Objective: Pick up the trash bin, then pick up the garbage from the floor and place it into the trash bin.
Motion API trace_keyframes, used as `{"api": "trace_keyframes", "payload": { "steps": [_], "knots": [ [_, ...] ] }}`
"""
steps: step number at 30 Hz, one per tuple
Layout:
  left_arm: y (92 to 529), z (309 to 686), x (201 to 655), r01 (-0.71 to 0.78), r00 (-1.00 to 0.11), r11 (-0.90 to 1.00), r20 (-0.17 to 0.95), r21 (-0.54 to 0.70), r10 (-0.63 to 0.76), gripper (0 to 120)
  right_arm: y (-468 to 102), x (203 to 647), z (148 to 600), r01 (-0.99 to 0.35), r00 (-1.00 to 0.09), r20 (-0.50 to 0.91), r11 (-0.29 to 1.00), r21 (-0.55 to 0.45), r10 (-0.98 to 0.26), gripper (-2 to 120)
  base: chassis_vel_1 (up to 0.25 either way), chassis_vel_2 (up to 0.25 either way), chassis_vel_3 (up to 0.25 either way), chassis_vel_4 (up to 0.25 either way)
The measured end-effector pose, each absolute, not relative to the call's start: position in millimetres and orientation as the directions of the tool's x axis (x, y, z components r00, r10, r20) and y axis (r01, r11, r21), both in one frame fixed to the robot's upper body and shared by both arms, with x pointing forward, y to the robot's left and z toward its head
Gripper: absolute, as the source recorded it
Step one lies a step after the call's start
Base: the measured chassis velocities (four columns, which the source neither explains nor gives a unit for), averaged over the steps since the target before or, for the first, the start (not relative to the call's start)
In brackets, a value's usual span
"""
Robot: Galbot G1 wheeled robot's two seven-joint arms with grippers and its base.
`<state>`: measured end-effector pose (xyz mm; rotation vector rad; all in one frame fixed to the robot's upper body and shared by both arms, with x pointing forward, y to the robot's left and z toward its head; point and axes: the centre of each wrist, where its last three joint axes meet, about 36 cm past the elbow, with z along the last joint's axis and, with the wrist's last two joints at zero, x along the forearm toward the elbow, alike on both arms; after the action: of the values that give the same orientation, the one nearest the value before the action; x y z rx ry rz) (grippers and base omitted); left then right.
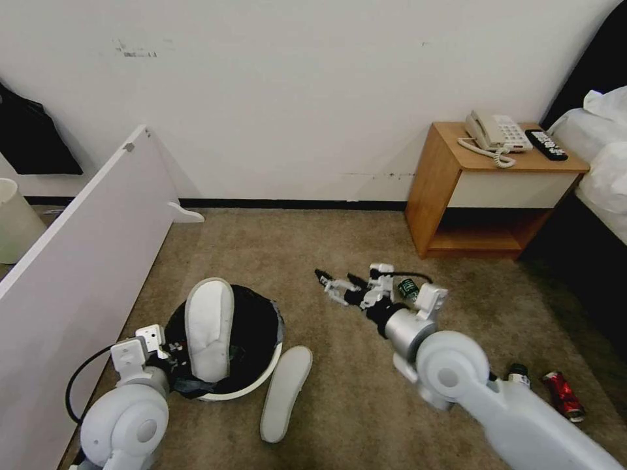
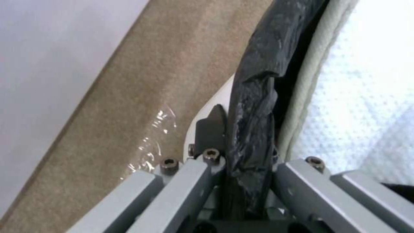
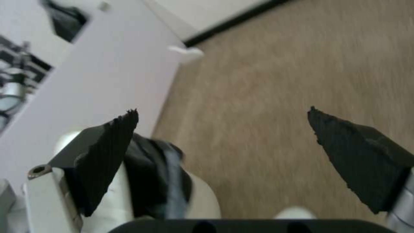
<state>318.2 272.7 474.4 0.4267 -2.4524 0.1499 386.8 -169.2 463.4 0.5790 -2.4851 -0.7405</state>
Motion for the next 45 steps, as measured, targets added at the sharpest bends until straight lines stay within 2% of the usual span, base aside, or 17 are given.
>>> {"api": "trace_keyframes", "payload": {
  "steps": [7, 11, 19, 31, 45],
  "knots": [
    [281.0, 476.7, 318.5, -0.354, -0.751, 0.935, 0.595, 0.004, -0.287, 1, -155.1, 389.3, 436.6, -0.153, -0.77, 0.403, 0.757, 0.635, -0.494, 100, 0.0, 0.0, 0.0, 0.0],
    [284.6, 477.9, 320.0, -0.354, -0.757, 0.935, 0.586, 0.003, -0.289, 1, -133.9, 391.4, 417.2, -0.078, -0.741, 0.441, 0.717, 0.692, -0.506, 100, 0.0, 0.0, 0.0, 0.0],
    [286.4, 477.3, 322.8, -0.353, -0.764, 0.936, 0.575, 0.004, -0.291, 1, -109.0, 388.1, 412.6, 0.032, -0.698, 0.491, 0.661, 0.749, -0.522, 100, 0.0, 0.0, 0.0, 0.0],
    [287.7, 477.2, 326.0, -0.354, -0.769, 0.935, 0.569, 0.003, -0.293, 1, -91.7, 383.0, 395.6, 0.131, -0.652, 0.545, 0.63, 0.765, -0.527, 100, 0.0, 0.0, 0.0, 0.0],
    [286.9, 474.9, 328.0, -0.361, -0.767, 0.932, 0.57, -0.005, -0.294, 1, -99.2, 369.7, 383.7, 0.162, -0.641, 0.589, 0.663, 0.731, -0.493, 100, 0.0, 0.0, 0.0, 0.0]
  ]
}}
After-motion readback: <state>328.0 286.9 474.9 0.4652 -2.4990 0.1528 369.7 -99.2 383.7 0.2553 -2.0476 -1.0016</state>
